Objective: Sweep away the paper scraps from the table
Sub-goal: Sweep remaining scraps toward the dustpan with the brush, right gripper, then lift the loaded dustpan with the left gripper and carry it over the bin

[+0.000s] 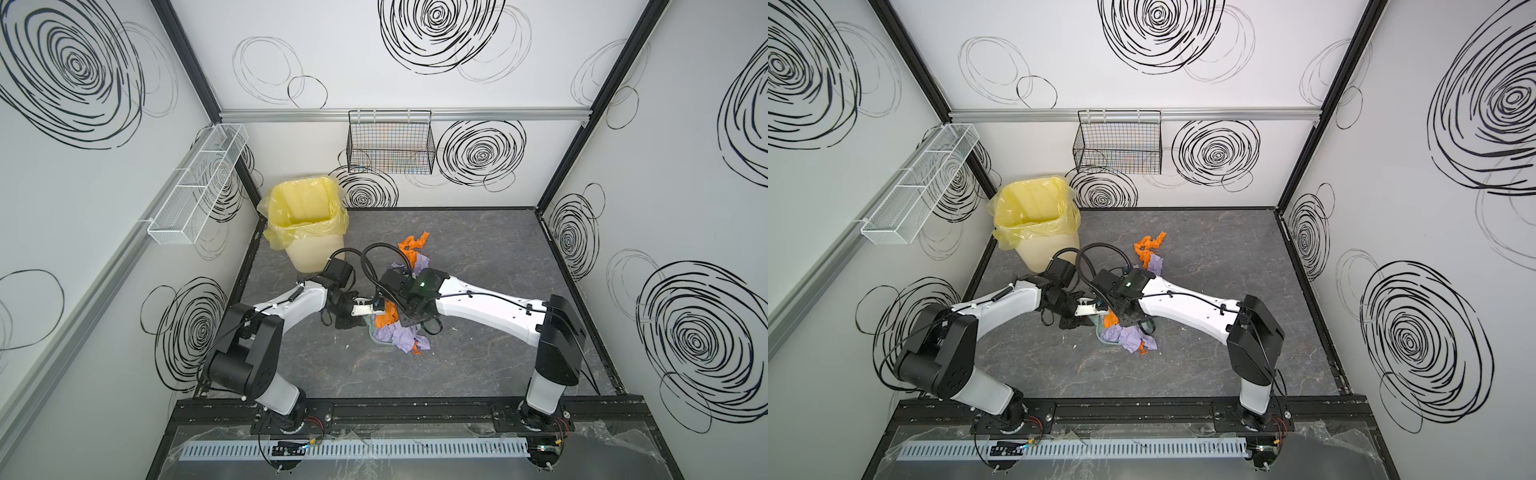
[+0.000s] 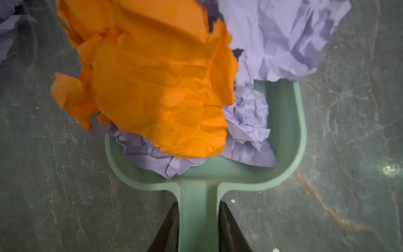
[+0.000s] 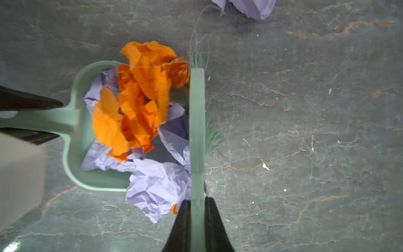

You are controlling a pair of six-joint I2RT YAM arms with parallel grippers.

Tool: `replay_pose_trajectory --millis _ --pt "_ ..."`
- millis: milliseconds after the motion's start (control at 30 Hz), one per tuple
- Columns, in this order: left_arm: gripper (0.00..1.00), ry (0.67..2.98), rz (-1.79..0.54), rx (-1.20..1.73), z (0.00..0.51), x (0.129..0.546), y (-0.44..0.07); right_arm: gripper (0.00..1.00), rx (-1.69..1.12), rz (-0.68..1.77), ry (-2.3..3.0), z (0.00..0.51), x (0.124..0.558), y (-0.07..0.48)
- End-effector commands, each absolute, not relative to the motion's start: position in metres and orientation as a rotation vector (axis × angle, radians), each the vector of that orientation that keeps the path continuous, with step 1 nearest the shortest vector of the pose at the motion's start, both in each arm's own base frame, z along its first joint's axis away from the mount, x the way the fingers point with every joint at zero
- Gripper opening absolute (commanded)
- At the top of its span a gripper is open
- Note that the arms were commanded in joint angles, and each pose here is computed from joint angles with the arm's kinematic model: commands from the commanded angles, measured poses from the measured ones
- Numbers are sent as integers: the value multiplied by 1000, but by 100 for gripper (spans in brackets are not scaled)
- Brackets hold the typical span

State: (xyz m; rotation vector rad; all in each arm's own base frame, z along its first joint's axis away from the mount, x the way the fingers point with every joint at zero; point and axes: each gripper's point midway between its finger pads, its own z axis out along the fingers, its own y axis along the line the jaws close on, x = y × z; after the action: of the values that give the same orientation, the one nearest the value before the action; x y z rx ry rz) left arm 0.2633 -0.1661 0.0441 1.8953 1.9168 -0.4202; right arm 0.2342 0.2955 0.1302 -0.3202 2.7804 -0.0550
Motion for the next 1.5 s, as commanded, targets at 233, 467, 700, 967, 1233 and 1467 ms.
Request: replay_pose_trajectory --millis 233,467,700,967,1233,1467 --pt "0 1898 -488 1789 57 289 -185 0 -303 -118 2749 152 234 287" --pt "0 1879 -518 1743 68 302 -191 0 -211 -136 2665 199 236 262" --pt "0 1830 -572 1696 88 310 -202 0 -183 -67 2572 238 235 243" --pt "0 1760 -609 1673 121 305 -206 0 -16 -110 2528 244 238 183" --pt "0 1709 -574 1654 170 309 -197 0 65 -90 2538 226 243 146" --pt "0 1685 -499 1651 218 314 -180 0 63 -78 2569 202 243 140"
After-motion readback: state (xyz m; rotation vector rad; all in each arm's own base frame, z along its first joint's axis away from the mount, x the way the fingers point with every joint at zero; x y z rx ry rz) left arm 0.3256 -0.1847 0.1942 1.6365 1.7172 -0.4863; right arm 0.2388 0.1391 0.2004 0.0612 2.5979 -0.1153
